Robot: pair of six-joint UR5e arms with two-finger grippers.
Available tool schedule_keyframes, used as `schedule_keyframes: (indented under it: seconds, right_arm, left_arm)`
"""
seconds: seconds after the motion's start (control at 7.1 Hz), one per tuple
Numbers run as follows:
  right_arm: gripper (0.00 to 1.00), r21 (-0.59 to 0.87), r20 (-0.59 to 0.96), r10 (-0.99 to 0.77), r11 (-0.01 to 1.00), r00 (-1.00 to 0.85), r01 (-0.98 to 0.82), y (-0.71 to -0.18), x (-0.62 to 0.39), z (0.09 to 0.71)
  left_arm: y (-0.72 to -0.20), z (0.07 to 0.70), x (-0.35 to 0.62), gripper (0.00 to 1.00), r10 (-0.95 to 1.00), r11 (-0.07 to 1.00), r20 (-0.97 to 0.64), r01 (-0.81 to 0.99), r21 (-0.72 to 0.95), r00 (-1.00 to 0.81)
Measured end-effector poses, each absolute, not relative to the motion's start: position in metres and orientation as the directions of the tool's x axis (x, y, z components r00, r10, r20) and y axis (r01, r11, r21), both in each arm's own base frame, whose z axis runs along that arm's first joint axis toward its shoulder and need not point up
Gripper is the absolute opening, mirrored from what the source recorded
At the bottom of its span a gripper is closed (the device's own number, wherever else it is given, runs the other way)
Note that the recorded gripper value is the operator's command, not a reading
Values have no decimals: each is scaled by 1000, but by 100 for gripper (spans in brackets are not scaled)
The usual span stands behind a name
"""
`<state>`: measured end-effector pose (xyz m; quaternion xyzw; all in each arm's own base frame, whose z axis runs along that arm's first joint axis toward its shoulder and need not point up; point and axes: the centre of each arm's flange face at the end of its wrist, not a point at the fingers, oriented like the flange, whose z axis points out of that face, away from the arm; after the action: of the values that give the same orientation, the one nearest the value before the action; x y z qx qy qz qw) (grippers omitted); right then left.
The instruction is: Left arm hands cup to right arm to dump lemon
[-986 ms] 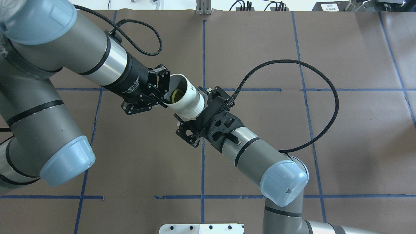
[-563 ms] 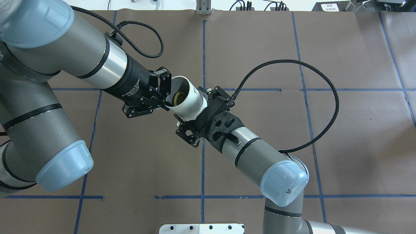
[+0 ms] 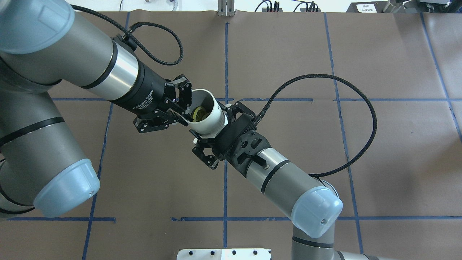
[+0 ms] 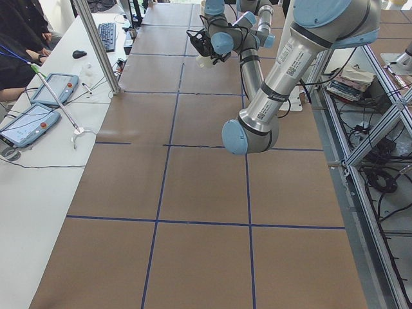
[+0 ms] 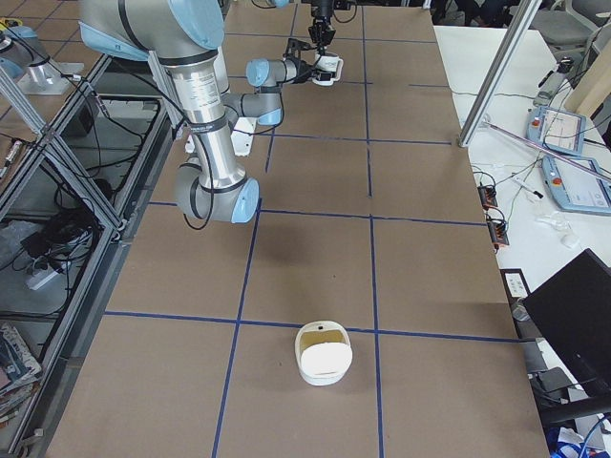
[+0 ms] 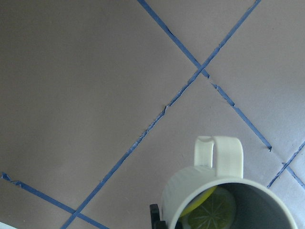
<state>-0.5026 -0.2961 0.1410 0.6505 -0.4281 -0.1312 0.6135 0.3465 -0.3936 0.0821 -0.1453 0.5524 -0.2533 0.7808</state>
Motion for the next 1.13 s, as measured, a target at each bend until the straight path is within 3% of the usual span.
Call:
schedule_keyframes:
  seconds: [0.7,1.13]
  right_arm:
    - [2,897,381,-722,137,577,-420,-290,-506,150]
    - [0,822,534,-615,216,580,-527,-325,-485,159]
  left_arm:
    - [-392,139,288,100,-275,958,-866,193,-211,418]
    - [-423,233,244,100,9,998,-770,41,46,638]
